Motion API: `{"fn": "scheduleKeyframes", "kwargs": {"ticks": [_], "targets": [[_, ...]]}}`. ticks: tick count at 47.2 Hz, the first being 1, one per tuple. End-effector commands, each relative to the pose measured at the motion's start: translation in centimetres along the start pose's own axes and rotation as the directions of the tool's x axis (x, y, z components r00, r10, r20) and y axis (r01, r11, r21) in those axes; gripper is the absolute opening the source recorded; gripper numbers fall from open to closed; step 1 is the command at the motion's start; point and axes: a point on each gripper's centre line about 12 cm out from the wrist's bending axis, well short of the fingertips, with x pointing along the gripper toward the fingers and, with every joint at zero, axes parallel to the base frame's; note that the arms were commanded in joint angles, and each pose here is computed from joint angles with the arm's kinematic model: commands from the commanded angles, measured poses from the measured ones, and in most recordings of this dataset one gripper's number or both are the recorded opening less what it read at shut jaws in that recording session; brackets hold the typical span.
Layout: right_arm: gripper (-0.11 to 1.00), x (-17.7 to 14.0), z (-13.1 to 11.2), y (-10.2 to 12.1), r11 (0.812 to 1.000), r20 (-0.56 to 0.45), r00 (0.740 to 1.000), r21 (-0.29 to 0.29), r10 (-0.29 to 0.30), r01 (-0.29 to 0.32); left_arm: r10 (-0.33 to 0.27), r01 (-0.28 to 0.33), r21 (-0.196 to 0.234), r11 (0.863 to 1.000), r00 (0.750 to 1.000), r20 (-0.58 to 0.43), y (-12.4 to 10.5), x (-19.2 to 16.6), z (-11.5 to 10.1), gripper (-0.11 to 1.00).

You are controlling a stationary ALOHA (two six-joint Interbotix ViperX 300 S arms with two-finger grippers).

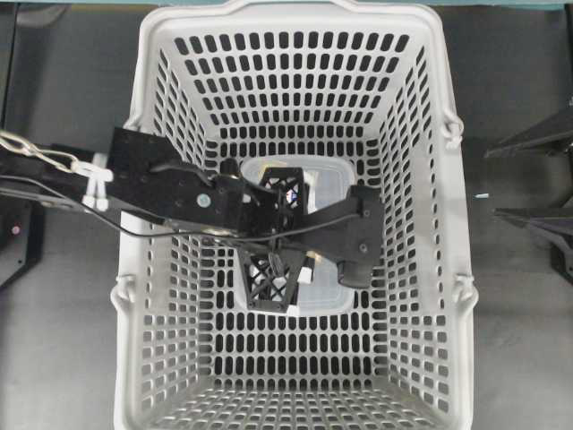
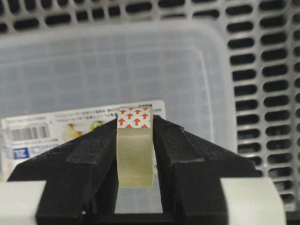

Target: Pick up the cellophane tape from the shopping basket with the left arm.

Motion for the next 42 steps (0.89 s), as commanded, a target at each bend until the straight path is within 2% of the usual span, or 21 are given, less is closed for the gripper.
{"fn": "scheduleKeyframes", "kwargs": {"ticks": [1,11,22,28,42], "targets": [[0.77,0.1,0.2,0.0,1.0,0.011,1.0,0.004,0.002,-0.002,0.004,-0.004,0.001,1.0,0.998,0.058,0.1,-3.2,1.8,0.18],[0.77,0.1,0.1,0.0,1.0,0.006,1.0,0.004,0.002,-0.002,0.007,-0.007,-0.008,1.0,1.0,0.014,0.3,-7.6,3.5,0.18],[0.77,0.0,-0.2,0.0,1.0,0.003,1.0,0.009,0.001,-0.001,0.005,-0.005,-0.018,1.0,0.999,0.042,0.1,-12.4,5.7,0.18],[0.77,-0.1,0.0,0.1,1.0,0.014,1.0,0.01,0.003,-0.003,0.003,-0.002,-0.016,1.0,0.999,0.037,-0.1,-13.7,6.1,0.18],[0.77,-0.2,-0.3,0.0,1.0,0.011,1.0,0.011,0.002,-0.002,0.001,-0.001,-0.011,1.0,1.0,0.019,-0.3,-13.9,6.8,0.18]]}}
